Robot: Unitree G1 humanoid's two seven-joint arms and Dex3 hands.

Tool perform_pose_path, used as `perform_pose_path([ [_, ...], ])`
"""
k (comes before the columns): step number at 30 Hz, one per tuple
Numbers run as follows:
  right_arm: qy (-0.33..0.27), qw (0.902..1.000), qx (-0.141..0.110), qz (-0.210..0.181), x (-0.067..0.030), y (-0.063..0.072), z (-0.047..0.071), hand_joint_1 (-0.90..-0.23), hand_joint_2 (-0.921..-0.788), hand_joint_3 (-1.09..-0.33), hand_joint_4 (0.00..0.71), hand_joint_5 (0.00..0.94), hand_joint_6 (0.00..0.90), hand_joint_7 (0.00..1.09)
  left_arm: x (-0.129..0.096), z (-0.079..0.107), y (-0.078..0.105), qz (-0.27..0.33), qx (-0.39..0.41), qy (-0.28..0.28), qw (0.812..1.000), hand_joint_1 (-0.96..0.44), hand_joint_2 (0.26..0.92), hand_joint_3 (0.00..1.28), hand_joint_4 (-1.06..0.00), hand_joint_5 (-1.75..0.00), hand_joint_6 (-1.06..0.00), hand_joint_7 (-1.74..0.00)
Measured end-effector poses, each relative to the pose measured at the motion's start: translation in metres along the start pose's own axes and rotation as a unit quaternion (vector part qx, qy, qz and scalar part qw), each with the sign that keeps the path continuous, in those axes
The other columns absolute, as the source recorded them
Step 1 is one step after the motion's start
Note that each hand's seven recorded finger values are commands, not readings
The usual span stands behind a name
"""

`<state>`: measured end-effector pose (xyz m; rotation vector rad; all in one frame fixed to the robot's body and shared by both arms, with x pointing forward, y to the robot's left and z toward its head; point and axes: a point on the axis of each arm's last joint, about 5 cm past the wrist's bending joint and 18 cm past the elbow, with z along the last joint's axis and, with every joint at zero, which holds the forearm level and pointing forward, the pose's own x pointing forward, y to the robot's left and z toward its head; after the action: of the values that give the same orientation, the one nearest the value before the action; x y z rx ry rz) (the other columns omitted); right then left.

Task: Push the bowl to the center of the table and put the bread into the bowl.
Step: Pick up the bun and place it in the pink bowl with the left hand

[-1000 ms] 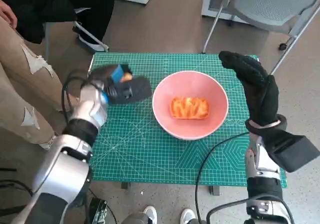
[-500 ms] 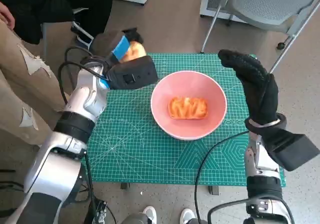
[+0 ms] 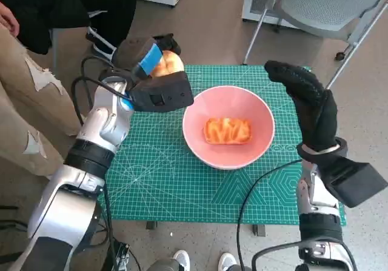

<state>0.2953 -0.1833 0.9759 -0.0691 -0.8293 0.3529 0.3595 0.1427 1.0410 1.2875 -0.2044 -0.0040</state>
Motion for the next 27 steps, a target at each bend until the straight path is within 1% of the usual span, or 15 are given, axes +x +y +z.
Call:
perform_pose_path([
  [3, 0.0, 1.0, 0.0, 0.0, 0.0001, 0.0, 0.0, -0.672, -0.921, -0.787, 0.208, 0.002, -0.001, 0.5, -0.001, 0.008, -0.002, -0.006, -0.006, -0.007, 1.0, 0.0, 0.86, 0.09, -0.83, -1.08, -0.7, -1.03],
  [8, -0.001, 1.0, -0.001, 0.0, 0.0001, 0.0, 0.0, -0.672, -0.921, -0.787, 0.211, 0.003, -0.001, 0.5, -0.003, 0.023, -0.009, -0.026, -0.012, -0.031, 0.999, 0.0, 0.87, 0.08, -0.79, -1.15, -0.71, -0.98],
  [15, -0.002, 1.0, -0.001, 0.001, 0.0001, 0.0, 0.0, -0.672, -0.921, -0.787, 0.215, 0.005, -0.001, 0.5, -0.006, 0.048, -0.021, -0.052, -0.016, -0.083, 0.995, 0.0, 0.872, 0.09, -0.77, -1.22, -0.73, -0.93],
  [19, -0.002, 1.0, -0.001, 0.001, 0.0, 0.0, 0.0, -0.671, -0.921, -0.787, 0.216, 0.005, -0.001, 0.5, -0.008, 0.059, -0.03, -0.066, -0.013, -0.109, 0.992, 0.0, 0.876, 0.1, -0.74, -1.26, -0.72, -0.94],
  [20, -0.002, 1.0, -0.001, 0.0, 0.0, 0.0, 0.0, -0.67, -0.921, -0.786, 0.216, 0.005, -0.001, 0.5, -0.008, 0.061, -0.032, -0.07, -0.012, -0.113, 0.991, 0.0, 0.863, 0.13, -0.73, -1.27, -0.71, -0.95],
  [22, -0.002, 1.0, -0.002, 0.0, -0.0002, 0.0, 0.0, -0.67, -0.921, -0.786, 0.216, 0.005, -0.001, 0.5, -0.009, 0.064, -0.036, -0.079, -0.008, -0.12, 0.99, 0.0, 0.77, 0.34, -0.69, -1.34, -0.67, -1.03],
  [23, -0.002, 1.0, -0.002, 0.0, -0.0004, 0.0, 0.0, -0.67, -0.921, -0.786, 0.216, 0.005, -0.001, 0.5, -0.009, 0.065, -0.039, -0.084, -0.007, -0.123, 0.989, 0.0, 0.749, 0.39, -0.67, -1.37, -0.65, -1.06],
  [26, -0.002, 1.0, -0.003, -0.001, -0.0009, -0.001, 0.001, -0.67, -0.921, -0.786, 0.217, 0.005, -0.001, 0.51, -0.009, 0.067, -0.046, -0.1, -0.003, -0.13, 0.986, 0.0, 0.725, 0.46, -0.64, -1.4, -0.62, -1.1],
  [27, -0.002, 1.0, -0.003, -0.001, -0.001, -0.001, 0.001, -0.67, -0.921, -0.786, 0.217, 0.005, -0.001, 0.51, -0.009, 0.067, -0.048, -0.104, -0.002, -0.131, 0.986, 0.0, 0.731, 0.45, -0.64, -1.4, -0.61, -1.11],
])
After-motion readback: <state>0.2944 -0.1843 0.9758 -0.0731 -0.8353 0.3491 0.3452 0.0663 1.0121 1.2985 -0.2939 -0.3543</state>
